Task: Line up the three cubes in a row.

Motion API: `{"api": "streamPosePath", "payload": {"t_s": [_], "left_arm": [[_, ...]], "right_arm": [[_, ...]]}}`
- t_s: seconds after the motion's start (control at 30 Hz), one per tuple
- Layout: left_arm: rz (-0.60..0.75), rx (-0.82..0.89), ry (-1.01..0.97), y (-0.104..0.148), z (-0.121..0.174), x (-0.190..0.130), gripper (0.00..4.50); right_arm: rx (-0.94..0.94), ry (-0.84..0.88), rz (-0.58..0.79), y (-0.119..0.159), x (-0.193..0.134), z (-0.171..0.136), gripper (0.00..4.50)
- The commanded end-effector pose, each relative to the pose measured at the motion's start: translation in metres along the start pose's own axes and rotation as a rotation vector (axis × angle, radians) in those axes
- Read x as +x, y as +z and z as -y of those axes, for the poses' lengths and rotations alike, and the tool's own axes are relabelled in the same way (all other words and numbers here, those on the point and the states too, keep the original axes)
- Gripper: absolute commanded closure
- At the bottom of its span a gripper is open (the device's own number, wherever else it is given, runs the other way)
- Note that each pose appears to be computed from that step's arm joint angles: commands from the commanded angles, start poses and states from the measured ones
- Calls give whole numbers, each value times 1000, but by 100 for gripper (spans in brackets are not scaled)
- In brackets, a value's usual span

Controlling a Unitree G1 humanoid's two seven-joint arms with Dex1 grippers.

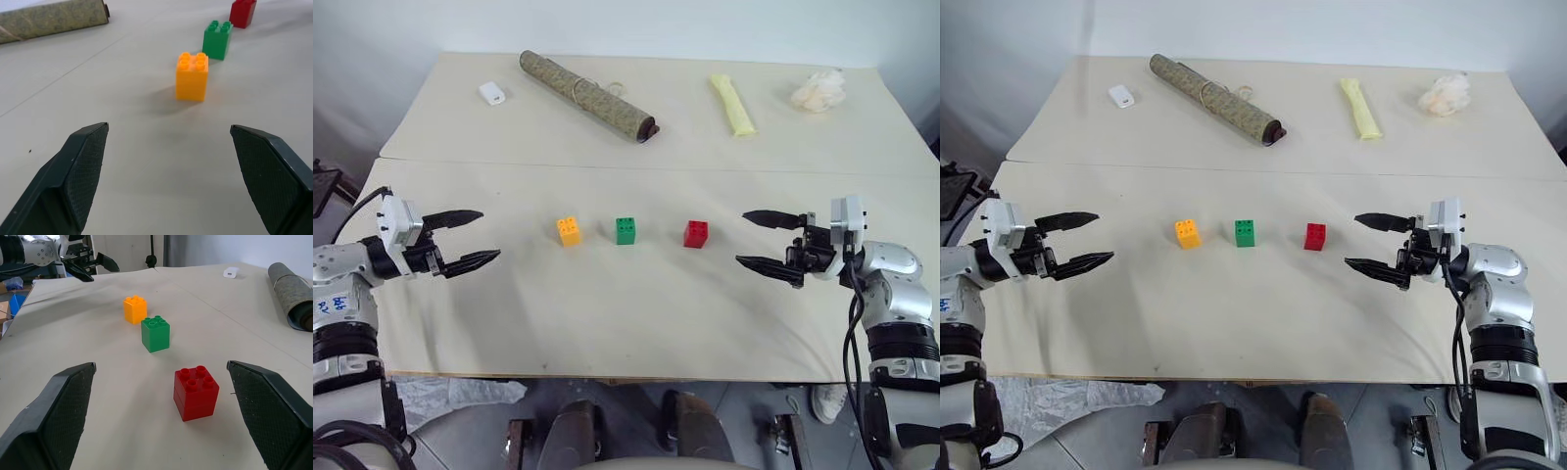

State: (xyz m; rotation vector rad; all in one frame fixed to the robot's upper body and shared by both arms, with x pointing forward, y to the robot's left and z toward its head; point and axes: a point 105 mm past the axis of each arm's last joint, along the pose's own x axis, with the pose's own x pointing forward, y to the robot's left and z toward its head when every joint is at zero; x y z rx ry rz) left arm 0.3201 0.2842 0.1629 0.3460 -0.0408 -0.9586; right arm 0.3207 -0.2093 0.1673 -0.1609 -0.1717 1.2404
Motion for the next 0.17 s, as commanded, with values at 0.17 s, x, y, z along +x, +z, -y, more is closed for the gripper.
{"api": "streamPosePath", "payload": {"t_s": [0.17], "left_arm": [[32, -37, 12, 9, -1, -7, 26]], "right_arm": [[-40, 30, 38, 14, -2, -3, 0]]}}
